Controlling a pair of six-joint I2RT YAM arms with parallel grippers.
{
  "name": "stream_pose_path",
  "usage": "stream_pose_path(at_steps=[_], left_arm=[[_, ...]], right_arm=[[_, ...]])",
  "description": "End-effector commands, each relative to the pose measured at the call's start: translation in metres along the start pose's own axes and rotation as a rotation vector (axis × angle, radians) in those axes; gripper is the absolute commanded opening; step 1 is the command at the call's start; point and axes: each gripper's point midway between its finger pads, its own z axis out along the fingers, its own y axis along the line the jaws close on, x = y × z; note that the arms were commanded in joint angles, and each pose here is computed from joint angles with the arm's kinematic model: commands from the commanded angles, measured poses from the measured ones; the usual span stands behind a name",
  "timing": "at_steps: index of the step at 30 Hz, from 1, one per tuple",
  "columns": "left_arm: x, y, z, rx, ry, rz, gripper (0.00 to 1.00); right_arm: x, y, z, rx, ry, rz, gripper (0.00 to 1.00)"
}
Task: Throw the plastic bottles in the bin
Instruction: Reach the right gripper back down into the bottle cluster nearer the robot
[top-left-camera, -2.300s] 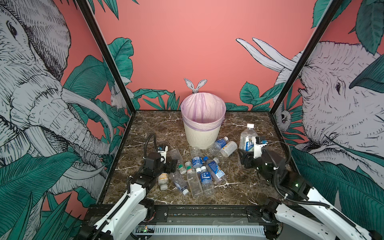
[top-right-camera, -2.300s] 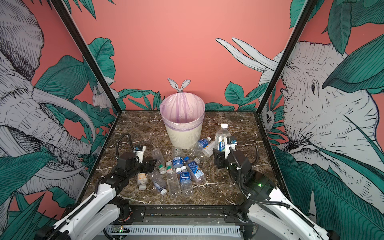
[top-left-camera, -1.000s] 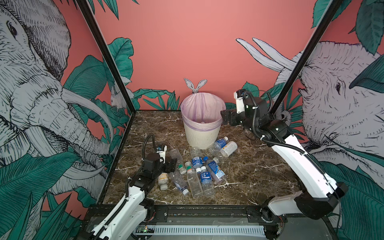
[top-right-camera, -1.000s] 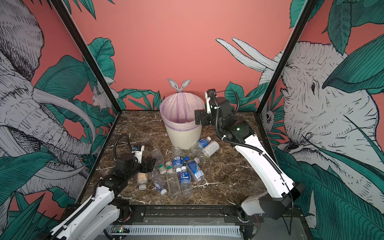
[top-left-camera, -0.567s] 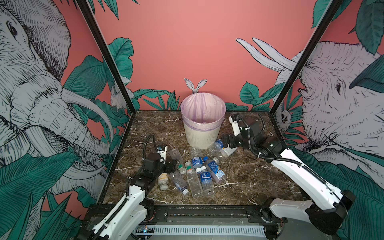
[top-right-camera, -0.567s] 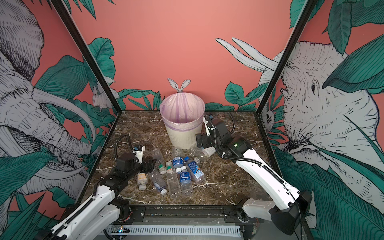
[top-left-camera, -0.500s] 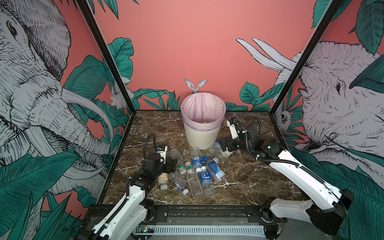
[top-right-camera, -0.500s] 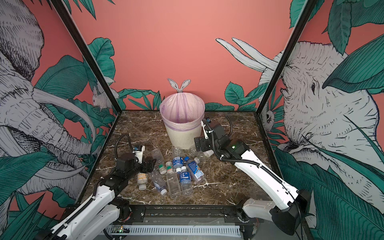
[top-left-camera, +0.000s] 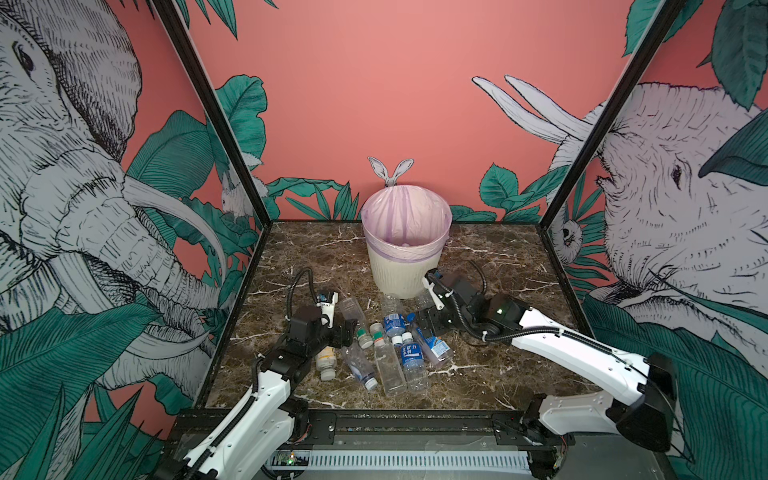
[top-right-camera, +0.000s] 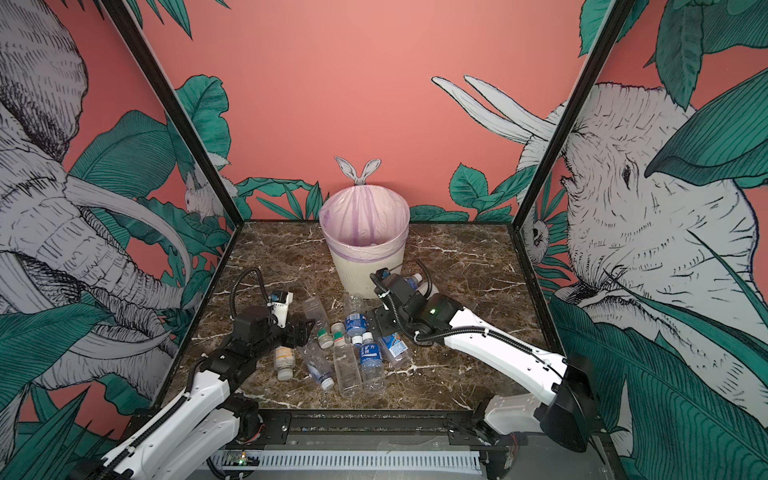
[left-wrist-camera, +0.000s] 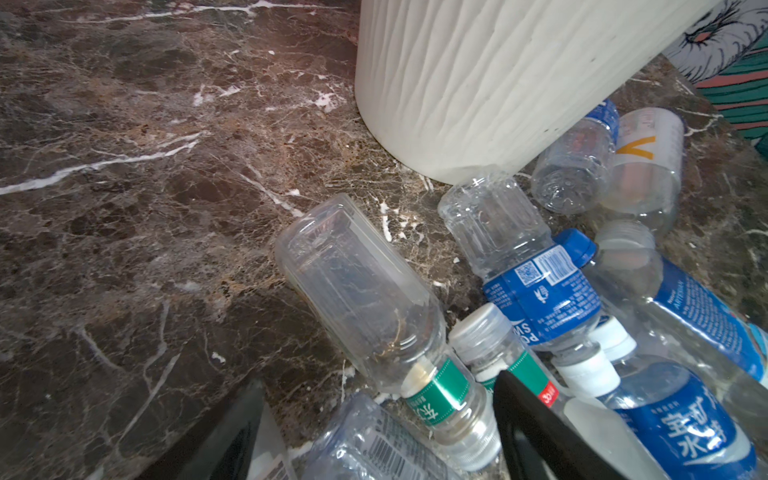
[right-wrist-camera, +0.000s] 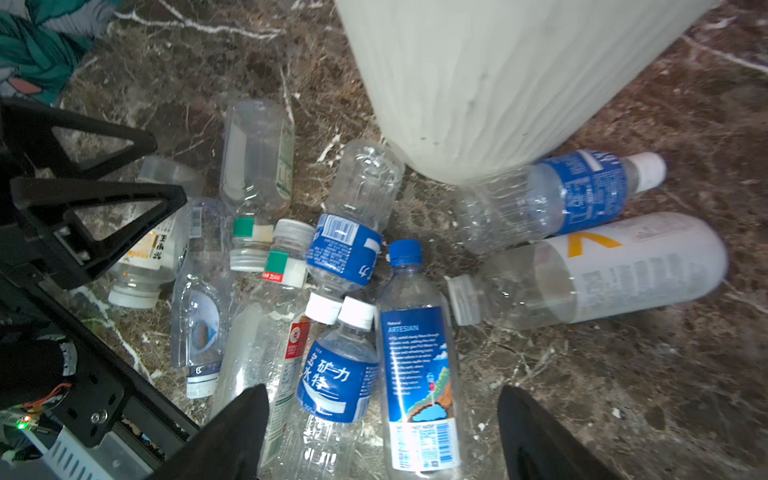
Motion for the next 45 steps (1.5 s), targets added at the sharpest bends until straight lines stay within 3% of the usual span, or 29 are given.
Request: stream_pose_path(at_steps=[1, 18, 27, 45], left_arm=[[-0.005, -0.013, -0.004, 0.062, -0.029, 0.039, 0.88], [-0.005, -0.010, -0.009, 0.021, -0.056, 0.052, 0.88], [-0.005, -0.002, -0.012, -0.022, -0.072, 0.040, 0.88], [-0.006, 0.000, -0.013, -0.033, -0.083, 0.036, 0.89]], right_arm=[[0.009, 0.025, 0.012, -0.063, 0.029, 0.009, 0.87], [0.055, 0.108, 0.048, -0.139, 0.203, -0.045, 0.84], [0.077, 0.104, 0.075, -0.050, 0.309, 0.000, 0.80], [0.086, 0.103, 0.100, 0.013, 0.369, -0.007, 0.79]])
